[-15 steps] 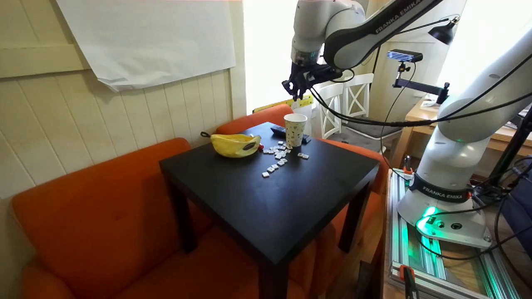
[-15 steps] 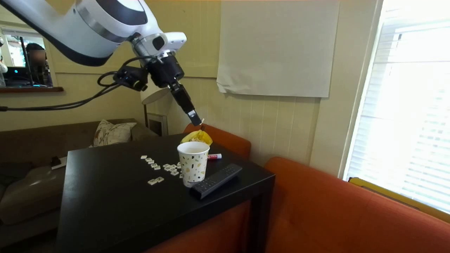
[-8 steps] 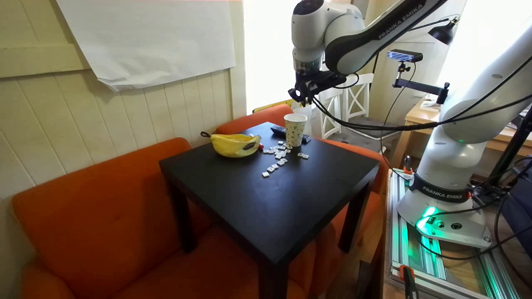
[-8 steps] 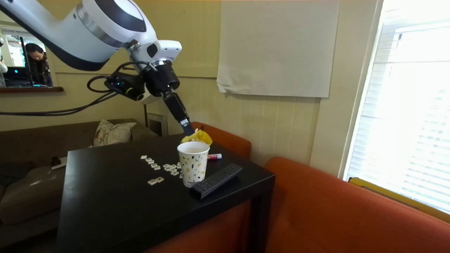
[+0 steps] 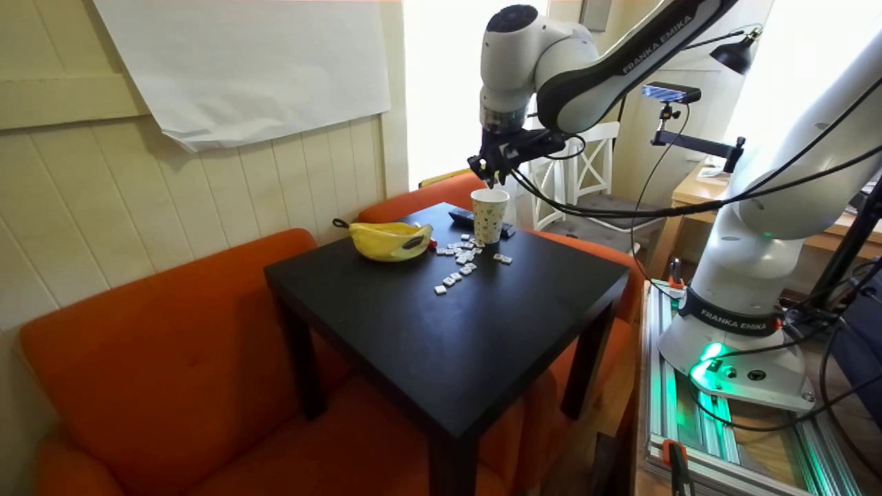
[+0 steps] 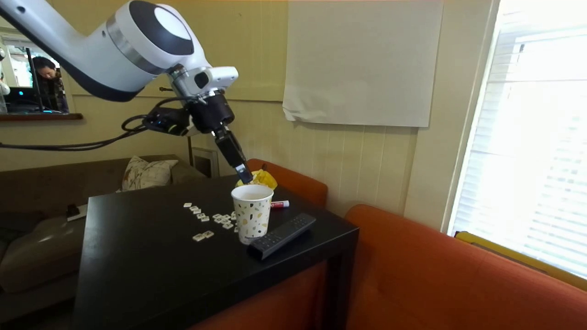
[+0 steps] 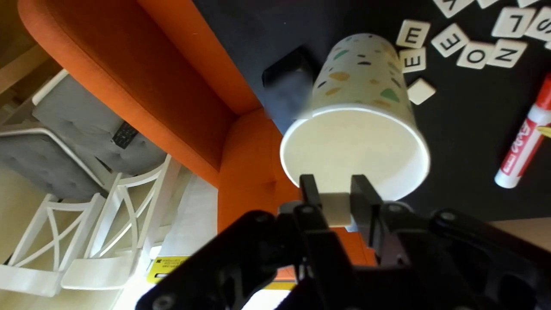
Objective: Put one tile in the coffee cup.
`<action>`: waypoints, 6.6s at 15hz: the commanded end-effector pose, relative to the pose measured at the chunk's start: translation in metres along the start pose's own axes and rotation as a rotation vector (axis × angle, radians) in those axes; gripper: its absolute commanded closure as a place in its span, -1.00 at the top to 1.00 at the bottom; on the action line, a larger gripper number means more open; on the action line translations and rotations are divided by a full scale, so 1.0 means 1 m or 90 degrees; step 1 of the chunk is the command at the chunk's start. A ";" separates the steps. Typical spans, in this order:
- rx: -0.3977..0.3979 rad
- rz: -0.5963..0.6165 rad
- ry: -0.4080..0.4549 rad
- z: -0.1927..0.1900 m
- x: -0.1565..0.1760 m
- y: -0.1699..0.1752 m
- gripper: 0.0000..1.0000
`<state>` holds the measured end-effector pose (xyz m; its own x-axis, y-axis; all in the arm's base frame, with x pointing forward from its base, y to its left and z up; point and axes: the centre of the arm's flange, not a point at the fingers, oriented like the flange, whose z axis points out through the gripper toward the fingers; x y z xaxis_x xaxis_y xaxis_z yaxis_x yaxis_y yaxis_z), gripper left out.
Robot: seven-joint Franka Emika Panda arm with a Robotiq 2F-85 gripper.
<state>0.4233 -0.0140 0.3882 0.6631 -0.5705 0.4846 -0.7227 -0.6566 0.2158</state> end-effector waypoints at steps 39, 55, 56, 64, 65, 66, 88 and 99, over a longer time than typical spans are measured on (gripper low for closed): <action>0.200 -0.168 -0.238 0.065 -0.088 -0.077 0.41; 0.218 -0.180 -0.239 0.056 -0.092 -0.085 0.44; 0.219 -0.180 -0.240 0.055 -0.091 -0.086 0.43; 0.217 -0.192 -0.235 0.055 -0.098 -0.092 0.43; 0.216 -0.193 -0.234 0.056 -0.097 -0.092 0.43; 0.215 -0.192 -0.232 0.056 -0.097 -0.092 0.42; 0.194 -0.203 -0.210 0.061 -0.094 -0.091 -1.00; 0.218 -0.224 -0.251 0.042 -0.096 -0.092 -1.00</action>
<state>0.4360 0.0743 0.2822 0.9098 -0.4003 0.1094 -0.4028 -0.9153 0.0007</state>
